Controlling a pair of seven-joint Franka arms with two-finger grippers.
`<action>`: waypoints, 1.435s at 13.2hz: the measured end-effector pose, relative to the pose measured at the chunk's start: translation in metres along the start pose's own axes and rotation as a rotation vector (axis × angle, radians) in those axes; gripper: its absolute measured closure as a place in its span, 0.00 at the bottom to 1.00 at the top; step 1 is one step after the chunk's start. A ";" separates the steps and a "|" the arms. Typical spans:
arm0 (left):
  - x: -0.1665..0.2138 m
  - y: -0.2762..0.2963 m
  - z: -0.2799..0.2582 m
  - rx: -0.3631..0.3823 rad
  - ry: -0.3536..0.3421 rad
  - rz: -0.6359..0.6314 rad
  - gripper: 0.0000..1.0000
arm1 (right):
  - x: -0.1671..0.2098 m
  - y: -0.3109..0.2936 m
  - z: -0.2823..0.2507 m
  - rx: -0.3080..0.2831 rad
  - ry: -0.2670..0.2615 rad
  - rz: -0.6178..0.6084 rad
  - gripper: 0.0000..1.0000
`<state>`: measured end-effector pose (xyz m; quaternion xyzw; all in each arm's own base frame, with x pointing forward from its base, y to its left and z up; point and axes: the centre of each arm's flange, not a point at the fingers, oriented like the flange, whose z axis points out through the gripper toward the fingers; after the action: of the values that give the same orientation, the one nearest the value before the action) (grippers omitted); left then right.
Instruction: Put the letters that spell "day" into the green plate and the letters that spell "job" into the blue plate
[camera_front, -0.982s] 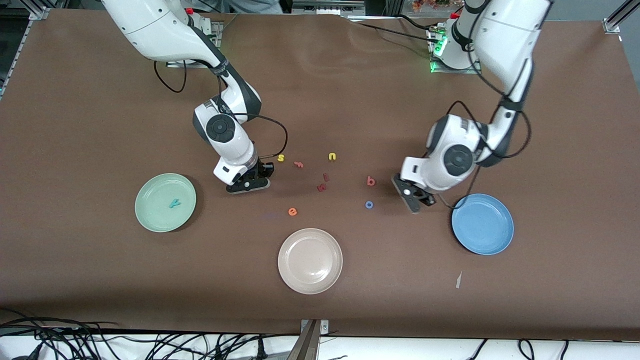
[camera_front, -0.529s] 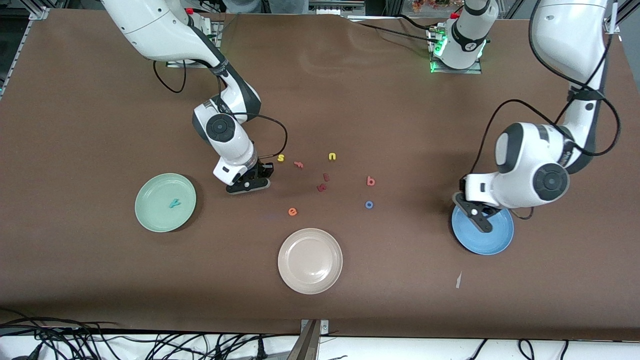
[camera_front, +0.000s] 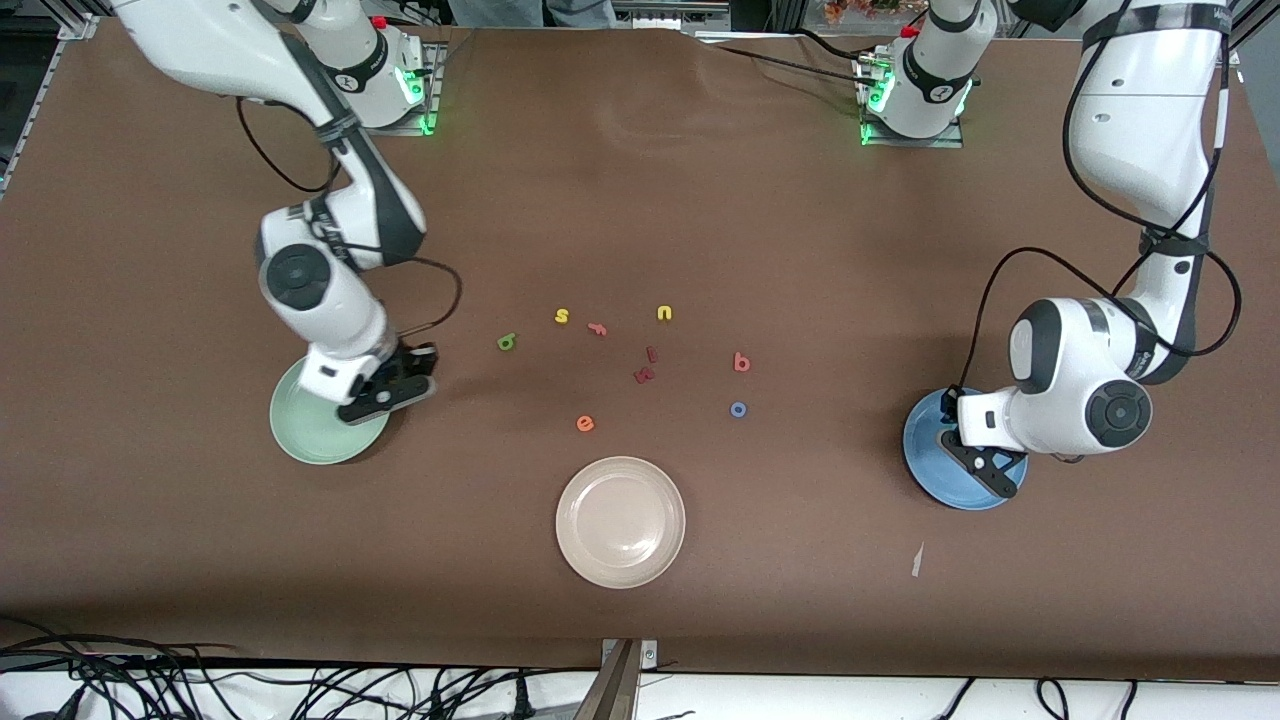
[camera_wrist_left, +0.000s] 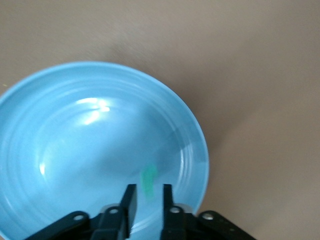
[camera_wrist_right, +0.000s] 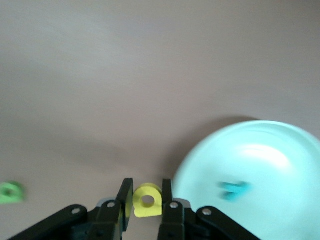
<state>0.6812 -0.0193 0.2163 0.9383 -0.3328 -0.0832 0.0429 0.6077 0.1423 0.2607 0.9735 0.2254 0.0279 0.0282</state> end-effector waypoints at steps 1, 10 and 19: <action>0.003 -0.002 -0.001 0.004 0.005 -0.037 0.54 | -0.007 0.026 0.003 -0.006 -0.007 -0.025 0.73; 0.090 0.150 -0.020 -0.070 -0.063 -0.651 0.00 | -0.004 -0.014 0.007 0.059 -0.018 0.159 0.22; 0.100 0.295 0.033 -0.021 0.085 -0.725 0.00 | -0.006 -0.139 0.058 0.107 -0.033 0.380 0.23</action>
<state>0.5695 -0.3118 0.2115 0.9975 0.0243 -0.0573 0.0339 0.5457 0.2618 0.1938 0.9989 0.0383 0.0046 -0.0259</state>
